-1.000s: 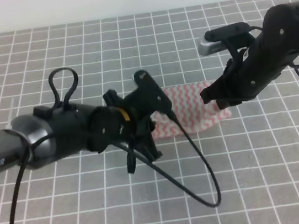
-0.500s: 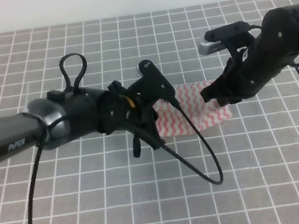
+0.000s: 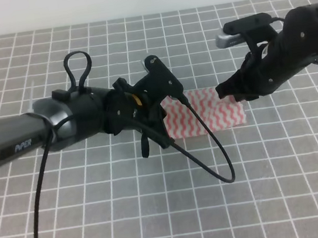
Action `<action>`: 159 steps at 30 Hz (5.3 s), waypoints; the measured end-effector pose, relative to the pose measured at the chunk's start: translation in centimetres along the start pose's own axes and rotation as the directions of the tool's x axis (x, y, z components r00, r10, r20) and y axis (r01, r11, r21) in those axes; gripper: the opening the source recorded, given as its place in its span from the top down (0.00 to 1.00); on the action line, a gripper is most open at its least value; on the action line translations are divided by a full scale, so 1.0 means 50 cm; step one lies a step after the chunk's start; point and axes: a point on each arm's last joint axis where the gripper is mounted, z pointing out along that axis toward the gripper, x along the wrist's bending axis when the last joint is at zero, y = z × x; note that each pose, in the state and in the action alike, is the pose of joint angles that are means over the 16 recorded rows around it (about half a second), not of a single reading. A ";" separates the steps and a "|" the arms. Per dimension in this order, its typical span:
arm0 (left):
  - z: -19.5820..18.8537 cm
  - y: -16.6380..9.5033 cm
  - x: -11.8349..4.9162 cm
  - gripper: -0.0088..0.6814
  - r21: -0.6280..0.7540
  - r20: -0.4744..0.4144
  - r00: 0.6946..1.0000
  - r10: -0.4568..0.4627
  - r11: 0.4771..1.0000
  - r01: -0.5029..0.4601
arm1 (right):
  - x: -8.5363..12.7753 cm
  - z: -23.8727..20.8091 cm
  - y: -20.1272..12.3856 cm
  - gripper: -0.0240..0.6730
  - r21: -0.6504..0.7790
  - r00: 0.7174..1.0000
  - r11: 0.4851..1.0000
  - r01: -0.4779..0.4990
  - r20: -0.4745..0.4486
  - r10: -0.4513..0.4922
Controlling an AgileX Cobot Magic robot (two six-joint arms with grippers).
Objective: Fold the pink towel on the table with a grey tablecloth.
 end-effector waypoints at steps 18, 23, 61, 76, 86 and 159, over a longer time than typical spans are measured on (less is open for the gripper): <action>0.021 0.003 0.022 0.99 -0.007 -0.022 1.000 -0.002 1.000 0.002 | -0.006 0.035 -0.002 0.99 -0.005 1.000 1.000 -0.010 0.006 0.010; 0.032 0.007 0.032 0.99 -0.002 -0.023 1.000 0.007 1.000 -0.007 | -0.006 0.036 0.002 0.99 -0.024 1.000 1.000 -0.008 0.007 0.008; 0.070 0.005 0.055 0.99 -0.005 -0.052 0.997 0.061 0.998 -0.062 | -0.012 0.067 0.011 0.99 -0.097 1.000 0.995 -0.002 0.019 0.004; 0.072 0.007 0.058 0.99 -0.008 -0.057 0.997 0.059 0.998 -0.059 | -0.013 0.077 0.013 0.96 -0.113 1.000 0.994 0.004 0.022 -0.002; 0.076 -0.002 0.069 0.94 -0.014 -0.076 0.996 0.044 0.999 -0.045 | -0.024 0.083 0.016 0.78 -0.135 1.000 0.991 -0.004 0.029 0.008; 0.053 -0.039 0.060 0.99 0.125 0.196 0.872 -0.449 0.893 0.432 | -0.058 0.136 0.002 0.50 0.058 0.983 0.983 -0.177 -0.049 0.180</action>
